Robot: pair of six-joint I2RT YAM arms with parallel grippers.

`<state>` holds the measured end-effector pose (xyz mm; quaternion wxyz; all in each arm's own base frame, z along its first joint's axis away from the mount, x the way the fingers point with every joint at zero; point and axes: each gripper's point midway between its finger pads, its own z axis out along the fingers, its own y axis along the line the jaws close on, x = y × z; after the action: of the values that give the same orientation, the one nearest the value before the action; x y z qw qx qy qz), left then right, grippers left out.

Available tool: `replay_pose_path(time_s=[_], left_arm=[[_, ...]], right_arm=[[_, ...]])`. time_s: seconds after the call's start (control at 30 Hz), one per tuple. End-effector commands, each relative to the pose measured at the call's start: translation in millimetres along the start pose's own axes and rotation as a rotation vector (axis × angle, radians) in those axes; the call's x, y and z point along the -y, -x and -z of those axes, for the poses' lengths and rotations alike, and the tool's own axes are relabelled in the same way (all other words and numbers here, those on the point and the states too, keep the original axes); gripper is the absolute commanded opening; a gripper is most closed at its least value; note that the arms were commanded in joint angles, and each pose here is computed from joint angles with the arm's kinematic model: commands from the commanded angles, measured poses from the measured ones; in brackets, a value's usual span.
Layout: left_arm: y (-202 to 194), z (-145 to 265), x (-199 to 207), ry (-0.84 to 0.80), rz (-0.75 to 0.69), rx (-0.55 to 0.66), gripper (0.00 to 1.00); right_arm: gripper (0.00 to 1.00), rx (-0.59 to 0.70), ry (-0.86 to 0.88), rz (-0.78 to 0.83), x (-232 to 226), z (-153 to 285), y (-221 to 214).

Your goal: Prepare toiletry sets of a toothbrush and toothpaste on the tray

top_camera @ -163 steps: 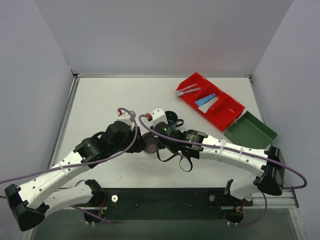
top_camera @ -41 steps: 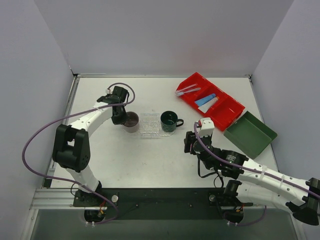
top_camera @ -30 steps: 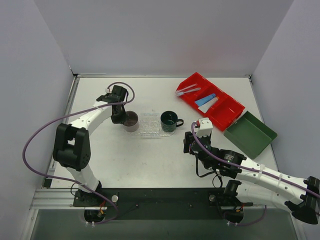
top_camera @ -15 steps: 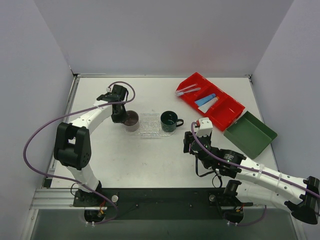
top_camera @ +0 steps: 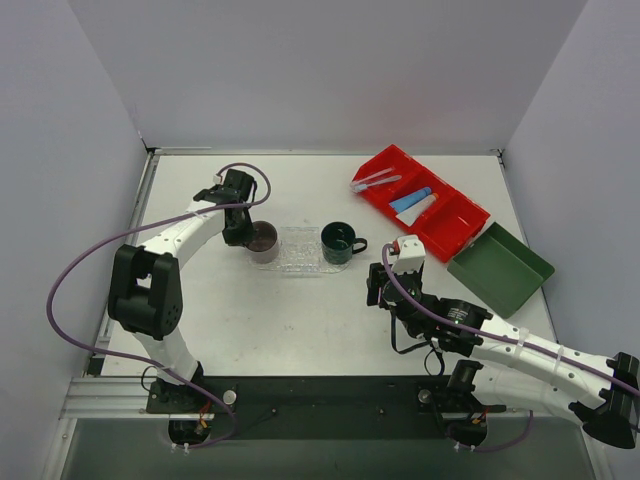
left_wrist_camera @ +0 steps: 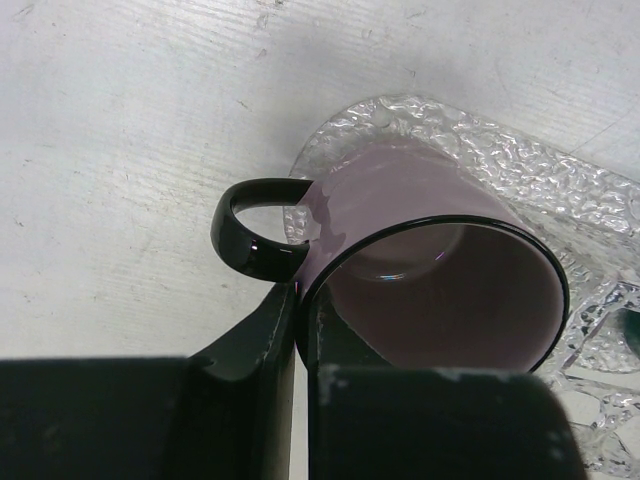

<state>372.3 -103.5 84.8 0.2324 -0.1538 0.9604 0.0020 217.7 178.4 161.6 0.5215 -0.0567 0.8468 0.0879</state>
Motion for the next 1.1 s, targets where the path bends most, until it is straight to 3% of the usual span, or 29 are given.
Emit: replay_pose_path(time_s=[0.0,0.57,0.73,1.07], left_arm=[[22.3,9.1,11.5,-0.041,0.003,0.053,0.13],[23.5,14.1,10.8,-0.04,-0.011,0.05,0.17],[24.2,14.8,9.5,-0.037,-0.013,0.052,0.27],[25.3,17.4,7.9,-0.032,-0.02,0.056,0.32]], right_arm=[[0.56,0.033,-0.017,-0.035,0.3,0.8,13.6],[0.56,0.03,-0.016,-0.038,0.0,0.5,12.1],[0.56,0.029,-0.013,-0.039,-0.6,0.7,11.9],[0.56,0.031,-0.011,-0.044,0.1,1.4,12.2]])
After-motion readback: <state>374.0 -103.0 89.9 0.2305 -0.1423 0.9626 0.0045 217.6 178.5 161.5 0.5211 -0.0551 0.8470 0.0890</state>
